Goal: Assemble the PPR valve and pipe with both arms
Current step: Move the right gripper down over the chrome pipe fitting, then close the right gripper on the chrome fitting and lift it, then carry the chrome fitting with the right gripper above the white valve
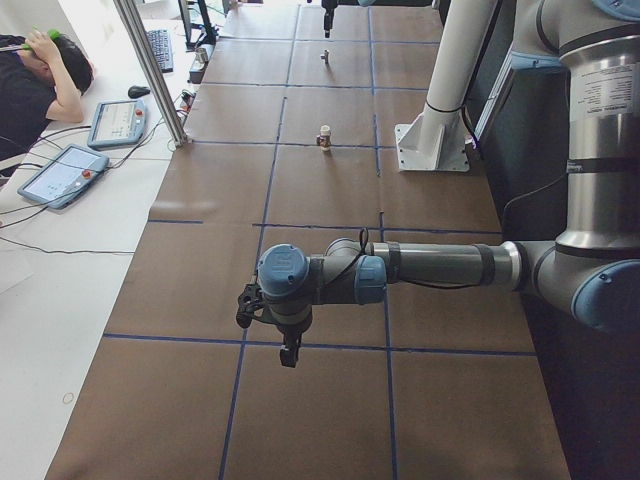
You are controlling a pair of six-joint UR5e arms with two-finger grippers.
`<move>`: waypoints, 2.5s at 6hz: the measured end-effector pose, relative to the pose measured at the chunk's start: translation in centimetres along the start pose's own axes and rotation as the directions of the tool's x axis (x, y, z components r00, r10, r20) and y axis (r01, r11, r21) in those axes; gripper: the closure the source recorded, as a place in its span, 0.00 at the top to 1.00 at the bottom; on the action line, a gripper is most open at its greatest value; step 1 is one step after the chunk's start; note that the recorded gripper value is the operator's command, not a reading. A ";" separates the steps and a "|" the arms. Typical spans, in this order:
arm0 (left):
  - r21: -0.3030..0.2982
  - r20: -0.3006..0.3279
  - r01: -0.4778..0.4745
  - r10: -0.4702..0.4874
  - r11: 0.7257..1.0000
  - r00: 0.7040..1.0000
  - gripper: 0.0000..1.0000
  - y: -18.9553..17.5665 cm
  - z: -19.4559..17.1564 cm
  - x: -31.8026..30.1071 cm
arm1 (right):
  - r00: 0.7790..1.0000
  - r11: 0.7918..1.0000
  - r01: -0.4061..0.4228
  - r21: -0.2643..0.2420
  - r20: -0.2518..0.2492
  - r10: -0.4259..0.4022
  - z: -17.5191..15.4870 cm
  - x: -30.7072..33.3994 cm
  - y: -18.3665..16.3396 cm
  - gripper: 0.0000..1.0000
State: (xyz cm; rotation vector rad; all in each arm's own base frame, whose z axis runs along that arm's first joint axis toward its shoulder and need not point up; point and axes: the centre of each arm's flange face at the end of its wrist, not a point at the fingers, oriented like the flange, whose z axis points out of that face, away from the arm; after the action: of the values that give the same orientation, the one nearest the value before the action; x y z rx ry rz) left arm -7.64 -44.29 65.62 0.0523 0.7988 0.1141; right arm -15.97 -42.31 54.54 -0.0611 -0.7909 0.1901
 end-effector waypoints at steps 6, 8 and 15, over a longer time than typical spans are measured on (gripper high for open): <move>0.005 -0.001 -0.002 0.002 1.000 1.000 1.00 0.0 -0.2 0.2 | 0.995 0.999 0.023 -0.026 -0.101 -0.026 6.5 -1.6 -0.4 0.57; 0.004 -0.002 -0.002 0.002 1.000 1.000 1.00 0.0 -0.2 0.2 | 0.994 0.999 0.024 -0.028 -0.105 -0.027 6.6 -1.6 -0.5 0.08; 0.009 -0.001 0.018 -0.018 1.000 1.000 1.00 -0.3 -0.4 0.4 | 0.997 0.997 -0.069 0.026 -0.032 0.070 -5.2 -17.9 -2.8 0.00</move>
State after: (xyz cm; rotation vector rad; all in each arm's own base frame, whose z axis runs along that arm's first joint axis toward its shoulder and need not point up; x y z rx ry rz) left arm -7.57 -44.49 65.03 0.0536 0.8005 0.0930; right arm -24.17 -48.43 38.67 -0.0683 -0.7536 0.2645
